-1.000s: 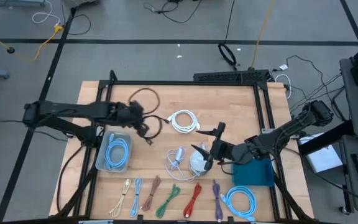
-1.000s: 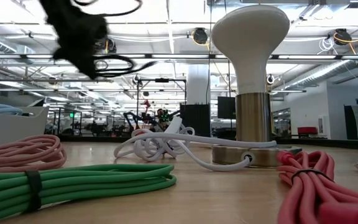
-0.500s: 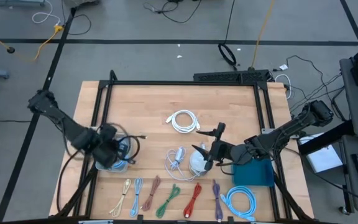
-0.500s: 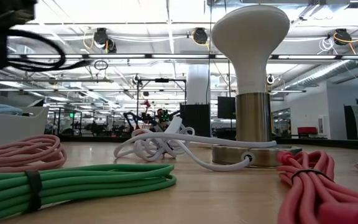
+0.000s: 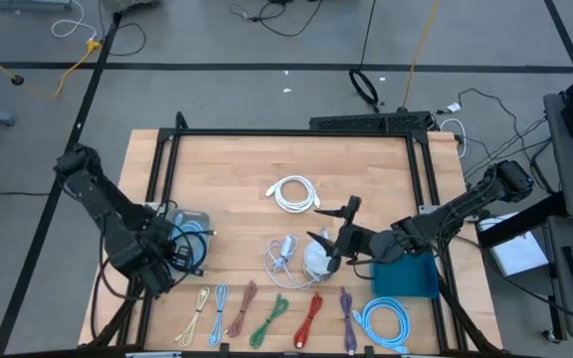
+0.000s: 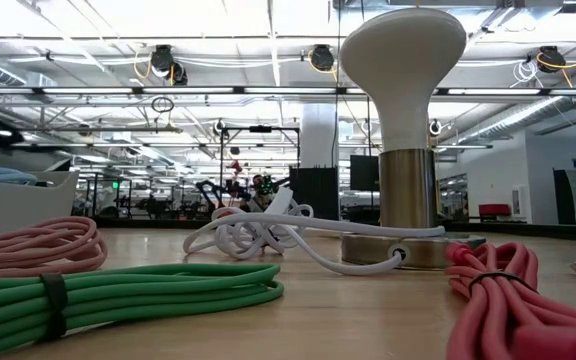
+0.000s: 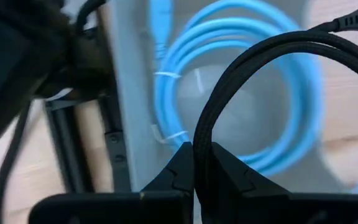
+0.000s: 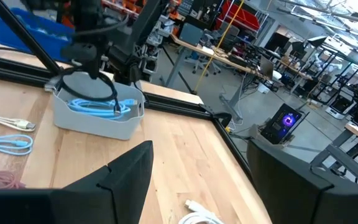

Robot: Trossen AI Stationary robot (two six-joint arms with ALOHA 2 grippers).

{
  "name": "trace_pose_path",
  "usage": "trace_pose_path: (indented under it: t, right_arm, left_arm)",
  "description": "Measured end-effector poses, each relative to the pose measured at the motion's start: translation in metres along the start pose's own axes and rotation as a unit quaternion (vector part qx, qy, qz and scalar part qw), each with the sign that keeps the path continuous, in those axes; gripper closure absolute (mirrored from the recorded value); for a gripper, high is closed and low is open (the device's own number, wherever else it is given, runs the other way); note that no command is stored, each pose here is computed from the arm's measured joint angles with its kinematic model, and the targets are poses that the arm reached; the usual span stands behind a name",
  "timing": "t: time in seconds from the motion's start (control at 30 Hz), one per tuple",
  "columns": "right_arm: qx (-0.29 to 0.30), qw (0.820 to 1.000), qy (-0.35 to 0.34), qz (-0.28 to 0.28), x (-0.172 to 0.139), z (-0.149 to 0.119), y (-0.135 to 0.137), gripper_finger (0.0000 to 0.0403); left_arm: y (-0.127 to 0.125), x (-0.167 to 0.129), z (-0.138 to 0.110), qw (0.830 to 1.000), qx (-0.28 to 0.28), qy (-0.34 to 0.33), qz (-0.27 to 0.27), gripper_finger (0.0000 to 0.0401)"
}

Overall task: Pick & Place USB Port
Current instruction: Put the black HDMI cable into the gray bin, then put the pink USB cable into the blue bin

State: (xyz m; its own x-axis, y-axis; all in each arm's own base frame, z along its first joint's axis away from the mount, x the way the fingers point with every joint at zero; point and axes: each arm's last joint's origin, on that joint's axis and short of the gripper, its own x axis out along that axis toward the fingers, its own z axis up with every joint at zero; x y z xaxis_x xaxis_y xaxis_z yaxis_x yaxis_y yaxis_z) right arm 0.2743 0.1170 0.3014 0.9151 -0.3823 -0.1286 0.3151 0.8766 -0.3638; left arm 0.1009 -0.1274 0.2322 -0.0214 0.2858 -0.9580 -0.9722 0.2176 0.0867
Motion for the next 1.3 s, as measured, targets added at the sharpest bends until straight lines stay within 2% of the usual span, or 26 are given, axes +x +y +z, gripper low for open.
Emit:
trace_pose_path:
  t: [0.37, 0.5, 0.67, 1.03, 1.3]
  right_arm:
    - [0.008, 1.0, -0.008, 0.001, 0.0, 0.002, 0.0, 0.0149]
    - [0.011, 0.999, -0.017, 0.028, 0.0, 0.003, 0.001, 0.0149]
    - [0.014, 0.998, -0.026, 0.051, -0.001, 0.004, 0.003, 0.0149]
    - [0.014, 0.998, -0.026, 0.05, -0.001, 0.004, 0.003, 0.0149]
    - [0.013, 0.998, -0.026, 0.05, -0.001, 0.004, 0.003, 0.0149]
  left_arm:
    - [0.013, 0.043, -0.006, 0.999, -0.015, -0.017, 0.032, 0.0379]
    - [0.012, 0.042, -0.007, 0.999, -0.018, -0.009, 0.036, 0.0379]
    - [0.017, 0.05, -0.007, 0.997, -0.014, 0.007, 0.069, 0.0378]
    - [0.017, 0.052, -0.008, 0.997, -0.011, 0.013, 0.073, 0.0262]
    - [0.02, 0.048, -0.009, 0.998, -0.017, -0.017, 0.054, 0.0239]
